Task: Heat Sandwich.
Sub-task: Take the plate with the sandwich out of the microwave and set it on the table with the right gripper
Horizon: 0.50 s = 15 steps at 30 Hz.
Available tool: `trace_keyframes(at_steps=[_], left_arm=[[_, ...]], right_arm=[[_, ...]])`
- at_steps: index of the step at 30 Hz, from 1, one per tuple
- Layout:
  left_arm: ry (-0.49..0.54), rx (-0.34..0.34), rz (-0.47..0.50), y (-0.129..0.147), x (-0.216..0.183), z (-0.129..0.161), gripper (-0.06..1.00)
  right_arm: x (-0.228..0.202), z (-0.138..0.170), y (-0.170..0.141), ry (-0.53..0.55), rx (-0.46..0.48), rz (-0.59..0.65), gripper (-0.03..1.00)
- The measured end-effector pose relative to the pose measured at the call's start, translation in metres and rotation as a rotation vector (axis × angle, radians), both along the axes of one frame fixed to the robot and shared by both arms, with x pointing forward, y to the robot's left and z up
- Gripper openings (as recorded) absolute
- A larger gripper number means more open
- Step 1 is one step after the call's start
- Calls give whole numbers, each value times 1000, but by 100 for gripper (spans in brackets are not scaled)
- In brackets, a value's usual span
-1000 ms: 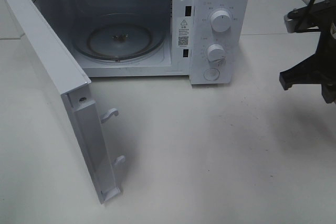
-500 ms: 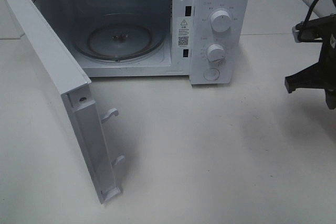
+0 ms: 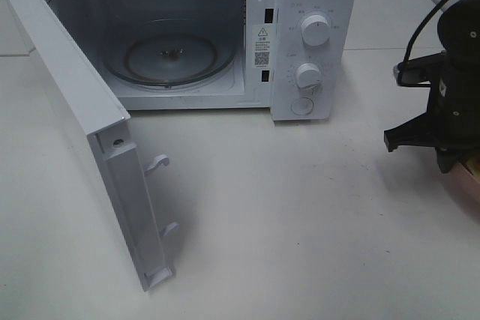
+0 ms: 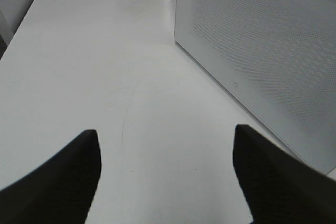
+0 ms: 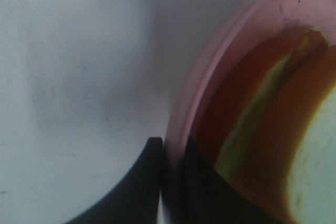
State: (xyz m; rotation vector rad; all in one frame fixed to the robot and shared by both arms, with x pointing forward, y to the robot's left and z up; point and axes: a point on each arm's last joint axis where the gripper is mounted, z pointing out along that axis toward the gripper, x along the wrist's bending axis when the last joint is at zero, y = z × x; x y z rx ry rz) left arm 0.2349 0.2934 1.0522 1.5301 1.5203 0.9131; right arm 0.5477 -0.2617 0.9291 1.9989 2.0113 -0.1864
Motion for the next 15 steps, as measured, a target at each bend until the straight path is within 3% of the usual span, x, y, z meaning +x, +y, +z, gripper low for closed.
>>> trace_keyframes(at_steps=[8,15], left_arm=[[0,0,0,0,0,0,65],[0,0,0,0,0,0,65]], right_arm=[[3,-2,1,-21,10,13,12],[7,-1,3,-60,26,31,34]])
